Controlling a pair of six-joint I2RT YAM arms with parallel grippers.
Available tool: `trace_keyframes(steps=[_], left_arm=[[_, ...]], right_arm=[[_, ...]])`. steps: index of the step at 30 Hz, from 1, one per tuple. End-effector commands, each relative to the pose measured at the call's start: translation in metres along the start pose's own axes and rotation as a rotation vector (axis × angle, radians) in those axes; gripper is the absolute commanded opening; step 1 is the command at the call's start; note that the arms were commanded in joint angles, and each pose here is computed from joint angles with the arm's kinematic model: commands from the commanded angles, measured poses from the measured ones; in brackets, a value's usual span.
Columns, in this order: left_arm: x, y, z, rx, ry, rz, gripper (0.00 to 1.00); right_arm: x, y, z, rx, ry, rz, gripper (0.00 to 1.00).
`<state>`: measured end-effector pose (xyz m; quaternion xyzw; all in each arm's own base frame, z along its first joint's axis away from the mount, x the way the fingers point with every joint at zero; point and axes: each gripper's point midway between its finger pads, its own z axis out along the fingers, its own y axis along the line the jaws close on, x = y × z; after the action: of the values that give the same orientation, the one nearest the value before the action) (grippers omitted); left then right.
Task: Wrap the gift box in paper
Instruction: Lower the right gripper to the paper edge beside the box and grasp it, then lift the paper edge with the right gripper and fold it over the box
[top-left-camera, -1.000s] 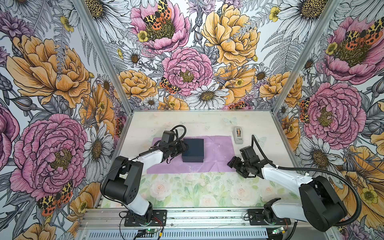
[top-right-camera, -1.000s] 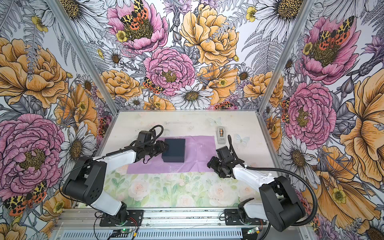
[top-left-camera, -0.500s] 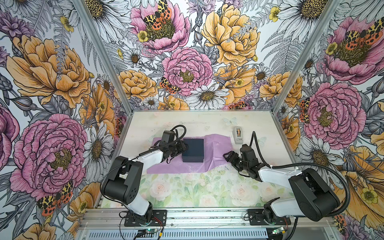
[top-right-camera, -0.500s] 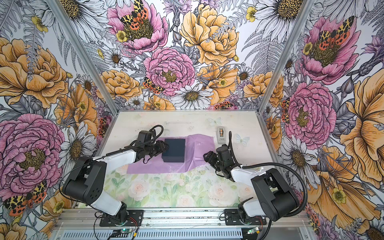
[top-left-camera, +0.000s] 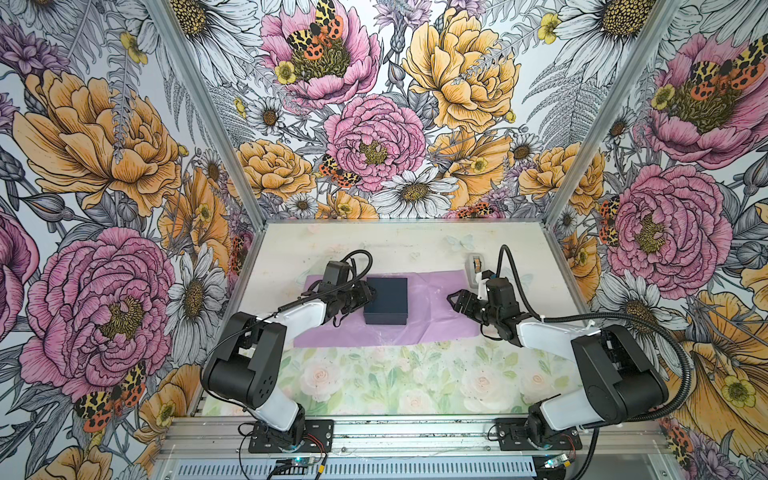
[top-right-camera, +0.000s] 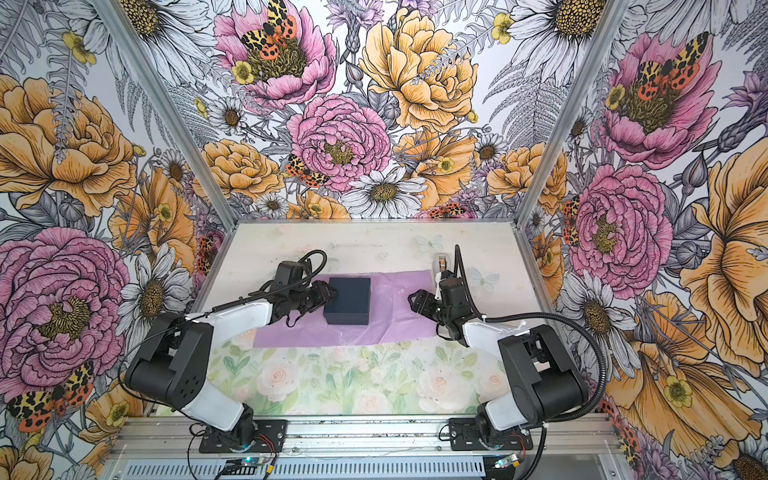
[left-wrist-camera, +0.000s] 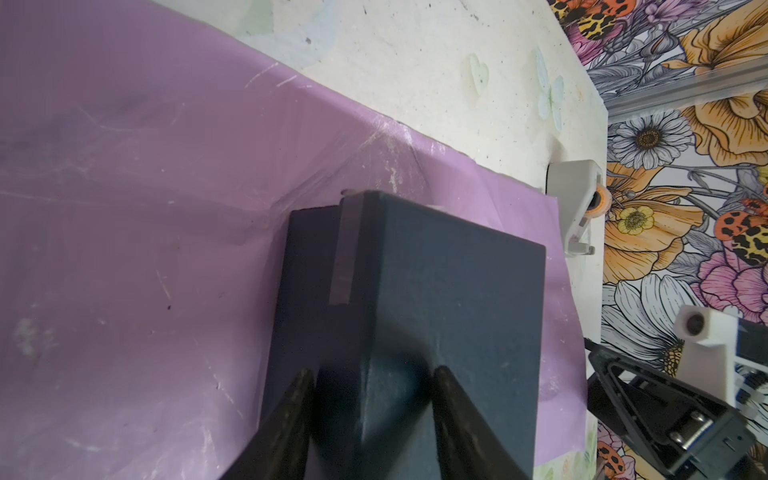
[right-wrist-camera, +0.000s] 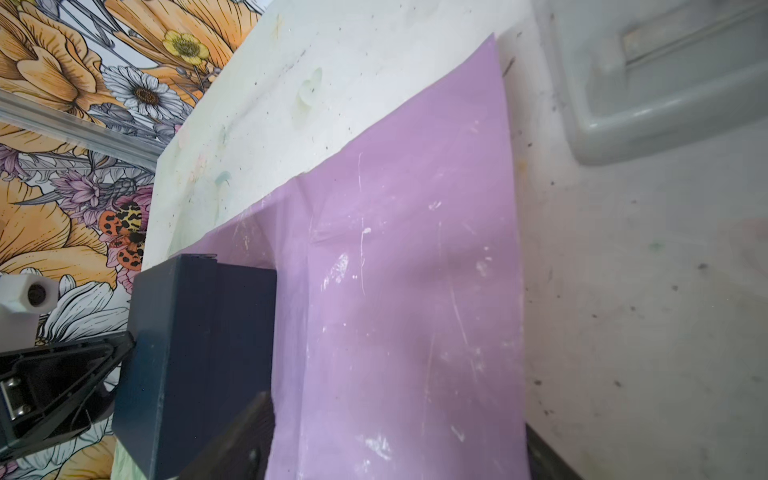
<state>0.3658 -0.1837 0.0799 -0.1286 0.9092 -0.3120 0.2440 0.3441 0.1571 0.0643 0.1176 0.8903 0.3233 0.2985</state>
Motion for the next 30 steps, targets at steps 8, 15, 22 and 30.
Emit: trace_keyframes(steps=[8,15,22,30], left_arm=[[0.009,0.022,0.008,-0.087,0.027,-0.018,0.46],[0.01,0.02,0.009,-0.085,0.029,-0.016,0.46],[0.015,0.013,0.012,-0.073,0.039,-0.015,0.46],[0.028,-0.01,0.025,-0.038,0.053,-0.002,0.45]], right_arm=[[0.011,0.015,-0.03,-0.069,0.09,-0.022,0.55],[0.003,0.018,-0.043,-0.083,0.061,-0.001,0.41],[-0.019,0.042,-0.056,-0.133,-0.012,-0.043,0.17],[-0.028,0.09,-0.065,-0.206,-0.019,-0.184,0.0]])
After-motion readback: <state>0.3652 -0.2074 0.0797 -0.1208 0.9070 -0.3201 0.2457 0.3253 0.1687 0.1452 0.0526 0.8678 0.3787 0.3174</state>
